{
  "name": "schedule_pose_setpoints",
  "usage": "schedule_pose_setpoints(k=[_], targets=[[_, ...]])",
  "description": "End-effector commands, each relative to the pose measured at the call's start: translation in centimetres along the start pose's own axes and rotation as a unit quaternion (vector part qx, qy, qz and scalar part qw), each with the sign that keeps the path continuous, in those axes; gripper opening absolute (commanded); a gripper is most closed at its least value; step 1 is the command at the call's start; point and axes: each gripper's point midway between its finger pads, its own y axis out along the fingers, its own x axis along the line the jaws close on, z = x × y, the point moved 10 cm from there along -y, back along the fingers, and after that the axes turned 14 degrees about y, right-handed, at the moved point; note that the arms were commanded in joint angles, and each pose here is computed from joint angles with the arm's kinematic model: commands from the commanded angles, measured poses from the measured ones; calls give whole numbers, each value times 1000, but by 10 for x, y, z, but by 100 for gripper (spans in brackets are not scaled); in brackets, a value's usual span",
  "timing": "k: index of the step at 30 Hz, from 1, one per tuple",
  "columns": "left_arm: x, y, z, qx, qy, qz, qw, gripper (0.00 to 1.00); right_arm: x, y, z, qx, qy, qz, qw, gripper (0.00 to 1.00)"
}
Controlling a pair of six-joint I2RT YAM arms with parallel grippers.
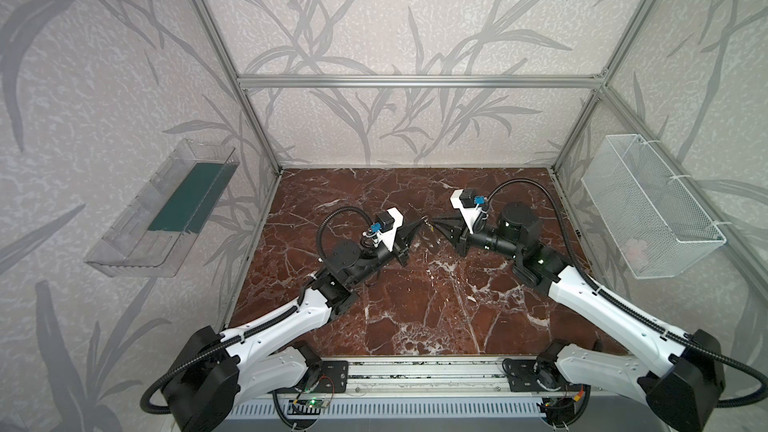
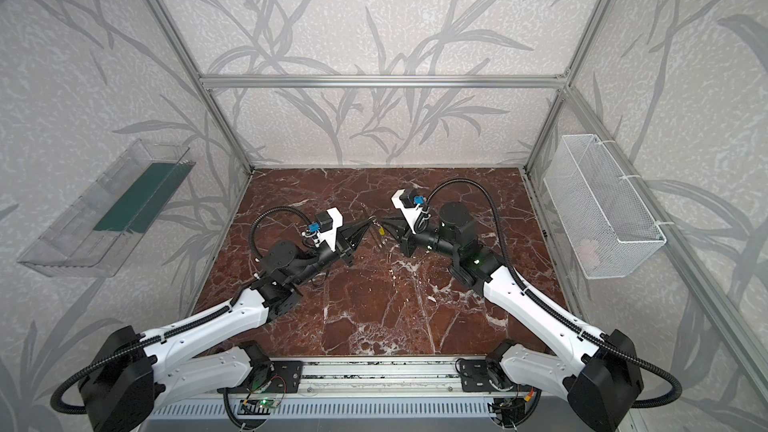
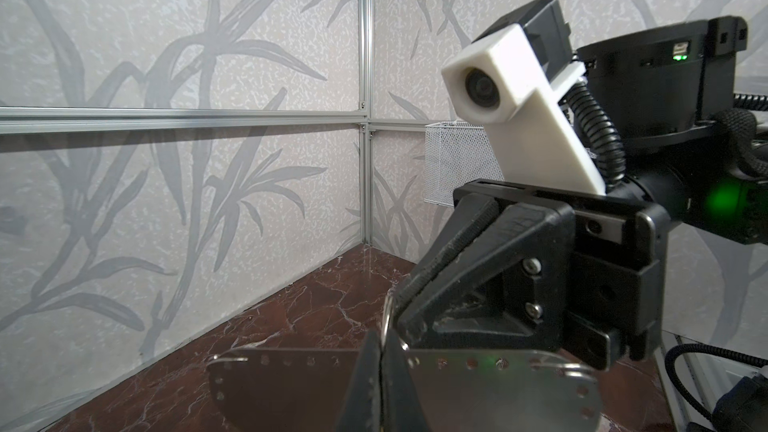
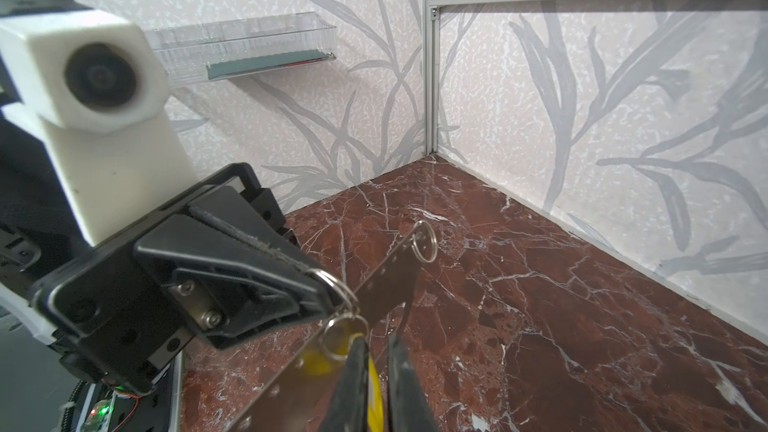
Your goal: Put the keys on the keyring
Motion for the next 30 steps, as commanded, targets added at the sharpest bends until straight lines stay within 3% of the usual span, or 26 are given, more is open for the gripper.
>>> schedule_pose_setpoints(k=[1,18,21,26,30], targets=[[-1,-1,-11,-34,-4,12,999,0,10,2,-11,-10,-12,-34,999,12],[-5,9,-10,-34,-23,52,998,0,28,18,-1,42,-35,-71,996,6],[-5,9,-11,-37,-24,54,998,0,28,15,1,49,-44,-59,996,11],[-5,6,-13,-42,-22,52,998,0,26,3,2,50,-66,-16,996,28],[-5,3,-13,-47,-22,49,997,0,25,-8,1,43,-78,12,996,32]])
